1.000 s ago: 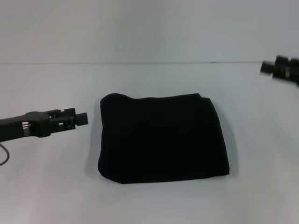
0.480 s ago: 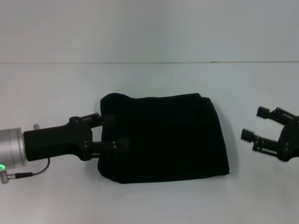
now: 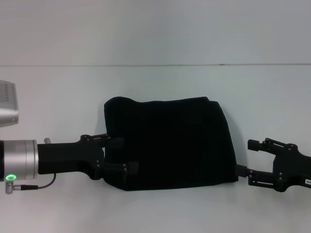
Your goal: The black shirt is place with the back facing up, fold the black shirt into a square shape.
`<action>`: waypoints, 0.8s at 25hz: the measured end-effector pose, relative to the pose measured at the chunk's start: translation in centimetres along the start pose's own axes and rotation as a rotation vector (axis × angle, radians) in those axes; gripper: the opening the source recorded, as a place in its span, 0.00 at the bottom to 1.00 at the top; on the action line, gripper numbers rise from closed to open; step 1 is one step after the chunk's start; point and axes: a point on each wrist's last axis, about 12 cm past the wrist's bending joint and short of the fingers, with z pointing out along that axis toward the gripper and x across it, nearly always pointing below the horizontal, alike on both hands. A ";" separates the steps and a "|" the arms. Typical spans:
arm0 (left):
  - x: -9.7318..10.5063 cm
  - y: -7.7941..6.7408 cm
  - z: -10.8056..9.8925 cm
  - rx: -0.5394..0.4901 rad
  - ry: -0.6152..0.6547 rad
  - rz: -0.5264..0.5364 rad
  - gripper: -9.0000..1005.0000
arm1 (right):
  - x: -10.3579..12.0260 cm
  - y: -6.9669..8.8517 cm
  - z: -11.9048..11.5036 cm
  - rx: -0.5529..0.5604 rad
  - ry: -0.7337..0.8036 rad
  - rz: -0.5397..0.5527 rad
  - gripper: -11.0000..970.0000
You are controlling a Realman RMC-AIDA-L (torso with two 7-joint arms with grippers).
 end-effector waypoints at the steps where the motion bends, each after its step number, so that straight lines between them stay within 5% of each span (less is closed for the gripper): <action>1: 0.0 0.1 0.1 -0.006 0.014 0.000 0.90 | 0.0 -0.1 0.1 0.004 0.012 0.013 0.91; 20: -0.2 0.9 1.0 -0.061 0.075 0.016 0.90 | -0.7 -0.7 1.8 -0.014 0.066 -0.015 0.91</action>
